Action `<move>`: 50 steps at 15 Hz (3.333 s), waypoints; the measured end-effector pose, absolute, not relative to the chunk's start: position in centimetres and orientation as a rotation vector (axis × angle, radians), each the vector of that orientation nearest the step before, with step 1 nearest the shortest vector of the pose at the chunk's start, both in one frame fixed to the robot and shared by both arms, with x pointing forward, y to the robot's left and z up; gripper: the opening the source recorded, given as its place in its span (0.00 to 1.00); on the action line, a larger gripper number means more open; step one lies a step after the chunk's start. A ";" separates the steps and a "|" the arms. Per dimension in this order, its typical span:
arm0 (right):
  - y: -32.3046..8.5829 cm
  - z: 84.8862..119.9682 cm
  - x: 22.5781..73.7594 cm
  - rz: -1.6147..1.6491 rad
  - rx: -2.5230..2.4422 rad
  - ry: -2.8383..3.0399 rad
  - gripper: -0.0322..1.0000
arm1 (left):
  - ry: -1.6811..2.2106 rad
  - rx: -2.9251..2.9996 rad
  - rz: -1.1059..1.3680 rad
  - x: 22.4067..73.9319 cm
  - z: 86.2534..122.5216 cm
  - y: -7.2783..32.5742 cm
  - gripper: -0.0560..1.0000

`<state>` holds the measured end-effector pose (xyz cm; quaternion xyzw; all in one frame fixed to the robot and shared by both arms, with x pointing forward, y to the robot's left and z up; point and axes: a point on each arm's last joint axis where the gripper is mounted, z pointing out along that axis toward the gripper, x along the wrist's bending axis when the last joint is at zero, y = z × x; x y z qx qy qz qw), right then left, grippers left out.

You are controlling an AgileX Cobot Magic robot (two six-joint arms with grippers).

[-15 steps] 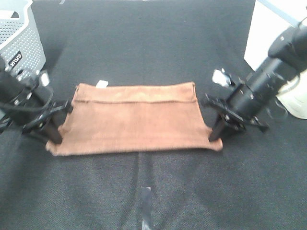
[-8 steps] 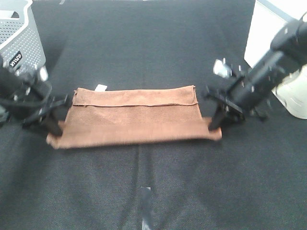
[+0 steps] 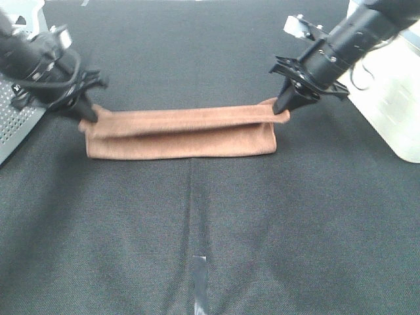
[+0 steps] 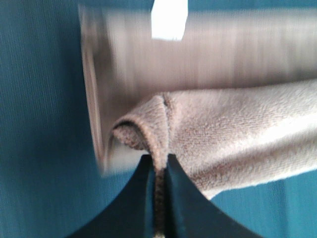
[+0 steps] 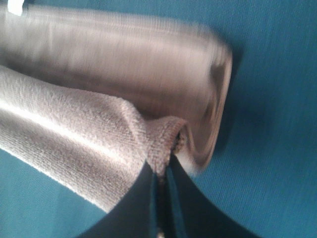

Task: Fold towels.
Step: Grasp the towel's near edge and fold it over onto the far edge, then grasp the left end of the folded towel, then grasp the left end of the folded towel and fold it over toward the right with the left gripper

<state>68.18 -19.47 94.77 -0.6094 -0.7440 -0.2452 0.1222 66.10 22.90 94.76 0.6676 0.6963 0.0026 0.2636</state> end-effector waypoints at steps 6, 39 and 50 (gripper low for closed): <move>-19.2 90.2 70.9 -0.656 -1.800 -2.149 0.03 | 1.942 1.773 -0.010 69.9 90.5 23.6 0.07; -19.9 89.5 70.7 -0.532 -1.879 -2.130 0.70 | 1.904 1.900 0.136 69.9 91.2 23.2 0.11; -19.9 89.6 70.7 -0.529 -1.880 -2.135 0.70 | 1.847 1.721 0.151 68.0 100.9 20.1 0.11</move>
